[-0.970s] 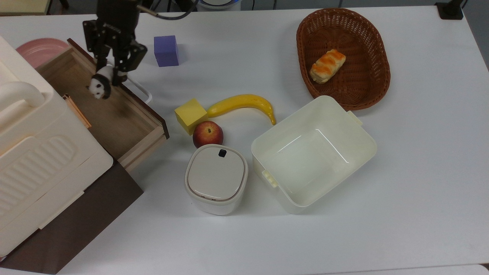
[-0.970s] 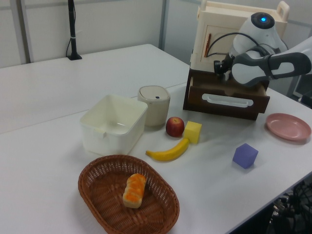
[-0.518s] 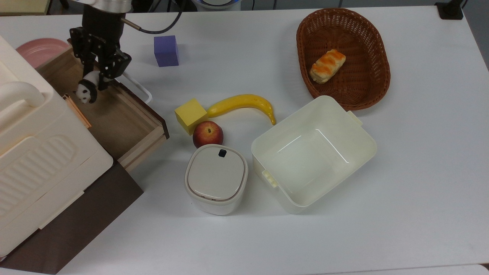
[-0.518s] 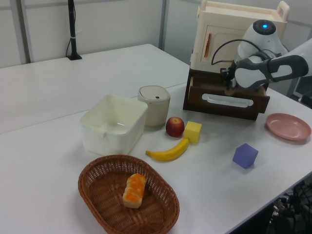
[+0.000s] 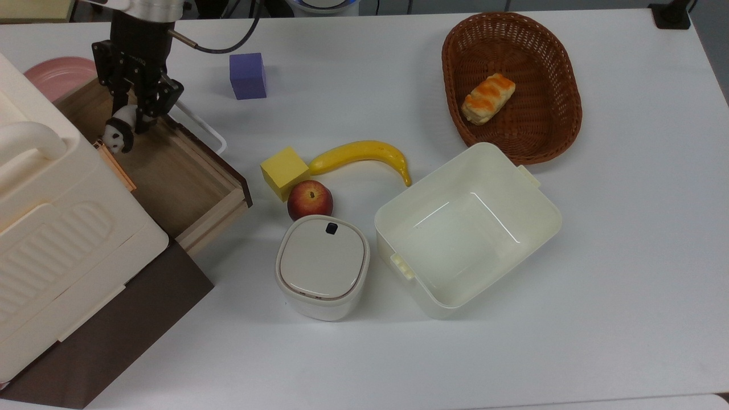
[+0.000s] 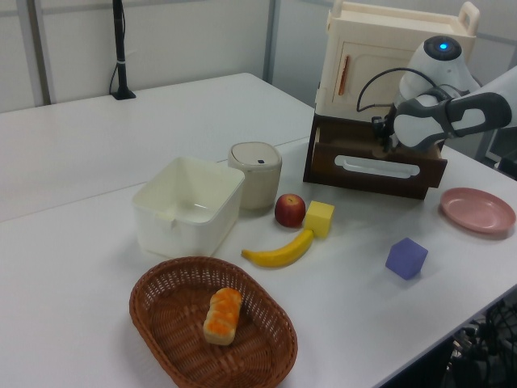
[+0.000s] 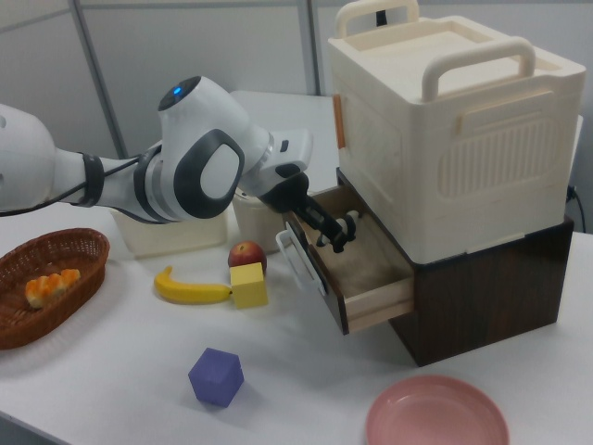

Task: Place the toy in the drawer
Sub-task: 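Carry the panda toy over the open drawer, then lower the panda toy into the drawer and open the gripper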

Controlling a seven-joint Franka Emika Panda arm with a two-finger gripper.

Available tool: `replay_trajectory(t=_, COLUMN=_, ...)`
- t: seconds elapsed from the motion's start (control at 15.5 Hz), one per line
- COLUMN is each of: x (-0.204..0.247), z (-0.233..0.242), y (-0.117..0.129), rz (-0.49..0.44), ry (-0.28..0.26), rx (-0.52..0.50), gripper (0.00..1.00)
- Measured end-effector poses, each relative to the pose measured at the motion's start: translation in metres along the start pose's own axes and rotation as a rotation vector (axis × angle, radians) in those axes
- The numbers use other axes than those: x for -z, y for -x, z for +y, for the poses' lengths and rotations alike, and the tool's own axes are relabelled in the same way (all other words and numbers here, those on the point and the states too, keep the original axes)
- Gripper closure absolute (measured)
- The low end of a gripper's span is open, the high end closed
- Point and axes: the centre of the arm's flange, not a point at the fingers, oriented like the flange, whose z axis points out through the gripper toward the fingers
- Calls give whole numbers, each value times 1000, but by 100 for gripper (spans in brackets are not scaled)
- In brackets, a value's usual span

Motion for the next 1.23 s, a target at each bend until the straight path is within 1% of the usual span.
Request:
replay_trajectory(t=0.39, x=-28, z=9, y=8, rz=-42, ry=31, rx=4, gripper=59)
replay_trajectory(t=0.91, x=-32, z=9, y=10, rz=-48, ry=34, rx=9, gripper=59)
replay_trajectory(t=1.04, x=-32, z=9, y=10, rz=-48, ry=34, rx=10, gripper=57)
replay_trajectory(t=1.1, x=-32, z=9, y=10, rz=-49, ry=34, rx=11, gripper=56)
replay_trajectory(t=1.23, x=-33, z=8, y=10, rz=-51, ry=35, rx=12, gripper=38)
